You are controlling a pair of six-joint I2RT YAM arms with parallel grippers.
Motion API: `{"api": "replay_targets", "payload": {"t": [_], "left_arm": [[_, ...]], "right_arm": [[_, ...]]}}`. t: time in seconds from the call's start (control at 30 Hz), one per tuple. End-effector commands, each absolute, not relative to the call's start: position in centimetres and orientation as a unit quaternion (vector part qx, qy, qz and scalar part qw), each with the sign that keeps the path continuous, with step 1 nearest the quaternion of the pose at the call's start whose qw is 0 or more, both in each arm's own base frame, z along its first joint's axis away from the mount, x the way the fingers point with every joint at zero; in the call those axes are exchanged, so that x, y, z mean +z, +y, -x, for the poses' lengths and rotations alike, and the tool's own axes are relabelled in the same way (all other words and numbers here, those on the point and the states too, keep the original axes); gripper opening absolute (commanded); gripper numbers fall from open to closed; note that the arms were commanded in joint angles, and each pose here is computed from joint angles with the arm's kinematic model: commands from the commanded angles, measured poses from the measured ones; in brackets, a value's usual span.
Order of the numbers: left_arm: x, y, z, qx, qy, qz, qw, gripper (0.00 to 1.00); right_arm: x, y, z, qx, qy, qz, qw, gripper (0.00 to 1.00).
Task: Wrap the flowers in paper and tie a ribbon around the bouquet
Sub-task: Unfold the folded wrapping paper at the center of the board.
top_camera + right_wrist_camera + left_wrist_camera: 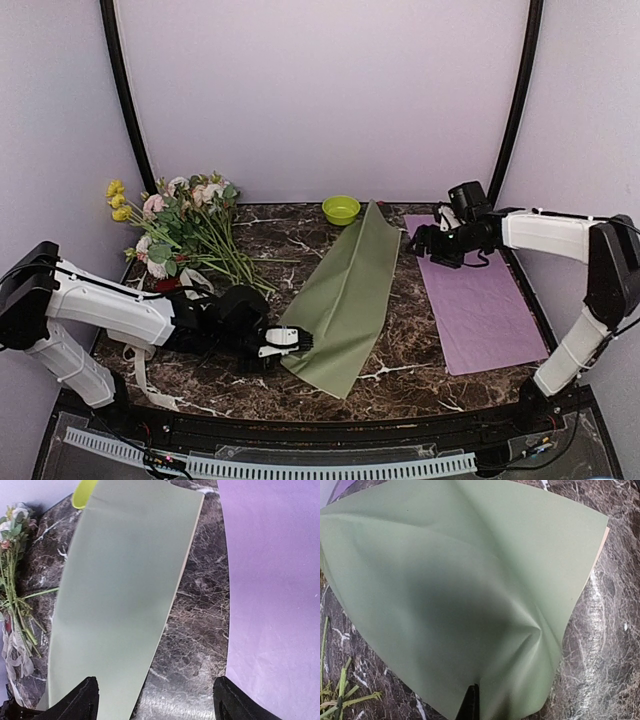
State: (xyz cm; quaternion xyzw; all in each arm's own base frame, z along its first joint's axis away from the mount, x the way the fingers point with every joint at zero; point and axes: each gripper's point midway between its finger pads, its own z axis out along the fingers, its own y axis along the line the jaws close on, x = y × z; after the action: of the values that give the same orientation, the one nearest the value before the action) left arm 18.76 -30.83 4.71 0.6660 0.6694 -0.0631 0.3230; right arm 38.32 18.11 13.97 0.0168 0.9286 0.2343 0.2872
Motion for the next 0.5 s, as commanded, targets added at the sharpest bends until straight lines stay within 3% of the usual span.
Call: {"api": "replay_targets", "payload": {"t": [0.0,0.17,0.47], "left_arm": [[2.8,-29.7,-17.4,-0.044,0.668,-0.701,0.247,0.0],[1.5,-28.3,-16.3,-0.034,0.681,-0.707,0.187,0.0],[3.4,-28.4,-15.9,-0.066,0.685,-0.686,0.235,0.0]], "right_arm": [[11.8,18.7,-41.0,0.264,0.926,-0.011,0.27,0.79],[10.5,19.6,-44.9,0.277,0.924,-0.013,0.262,0.77],[7.2,22.1,-47.7,0.331,0.915,-0.037,0.227,0.74]]}}
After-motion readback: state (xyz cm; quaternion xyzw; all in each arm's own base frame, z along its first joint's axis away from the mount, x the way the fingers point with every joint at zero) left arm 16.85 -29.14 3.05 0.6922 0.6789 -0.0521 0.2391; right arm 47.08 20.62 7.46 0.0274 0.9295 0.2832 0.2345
